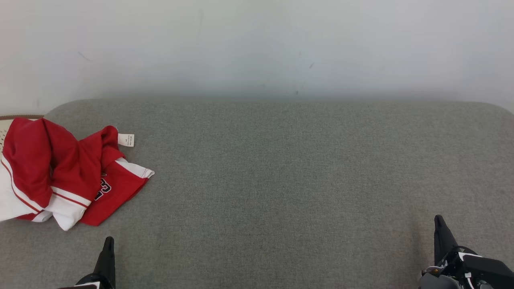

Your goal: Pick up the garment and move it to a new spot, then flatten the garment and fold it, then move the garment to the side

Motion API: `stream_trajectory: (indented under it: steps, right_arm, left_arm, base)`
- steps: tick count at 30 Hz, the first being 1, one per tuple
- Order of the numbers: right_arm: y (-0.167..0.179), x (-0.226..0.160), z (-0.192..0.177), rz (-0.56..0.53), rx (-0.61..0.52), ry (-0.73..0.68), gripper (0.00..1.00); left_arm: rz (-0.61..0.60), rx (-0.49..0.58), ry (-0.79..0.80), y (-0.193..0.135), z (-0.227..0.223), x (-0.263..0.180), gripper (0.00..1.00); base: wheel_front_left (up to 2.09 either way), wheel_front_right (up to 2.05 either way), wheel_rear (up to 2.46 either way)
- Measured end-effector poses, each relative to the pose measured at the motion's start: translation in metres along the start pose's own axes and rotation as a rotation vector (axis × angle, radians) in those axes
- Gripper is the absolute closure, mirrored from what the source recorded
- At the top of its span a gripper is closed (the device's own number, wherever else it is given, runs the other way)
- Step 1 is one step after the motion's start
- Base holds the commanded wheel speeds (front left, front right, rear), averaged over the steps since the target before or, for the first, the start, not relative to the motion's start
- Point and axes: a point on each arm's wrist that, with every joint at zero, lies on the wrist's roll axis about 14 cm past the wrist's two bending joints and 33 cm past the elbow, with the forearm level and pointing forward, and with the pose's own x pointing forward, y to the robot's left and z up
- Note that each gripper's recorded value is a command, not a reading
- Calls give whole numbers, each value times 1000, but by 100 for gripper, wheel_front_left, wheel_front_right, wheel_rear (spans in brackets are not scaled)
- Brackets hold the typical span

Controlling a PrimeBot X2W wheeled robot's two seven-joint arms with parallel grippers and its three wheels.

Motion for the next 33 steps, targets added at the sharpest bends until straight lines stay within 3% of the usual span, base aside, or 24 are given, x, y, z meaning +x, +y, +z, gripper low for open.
stream_trajectory:
  steps: [11,12,17,22,33]
  right_arm:
    - [0,0,0,0,0,0,100]
    - [0,0,0,0,0,0,0]
    - [-23,-10,0,-68,8,-4,0]
    - [-22,-10,-4,-63,-8,2,0]
    - [-18,-8,-10,-54,-204,27,0]
  left_arm:
    - [0,0,0,0,0,0,100]
    - [0,0,0,0,0,0,0]
    - [64,-15,-3,22,-3,-9,0]
    - [66,5,-21,23,-2,-11,0]
    - [65,201,-44,20,2,-9,0]
  base:
    - [0,0,0]
    - [0,0,0]
    - [0,0,0]
    - [0,0,0]
    - [0,0,0]
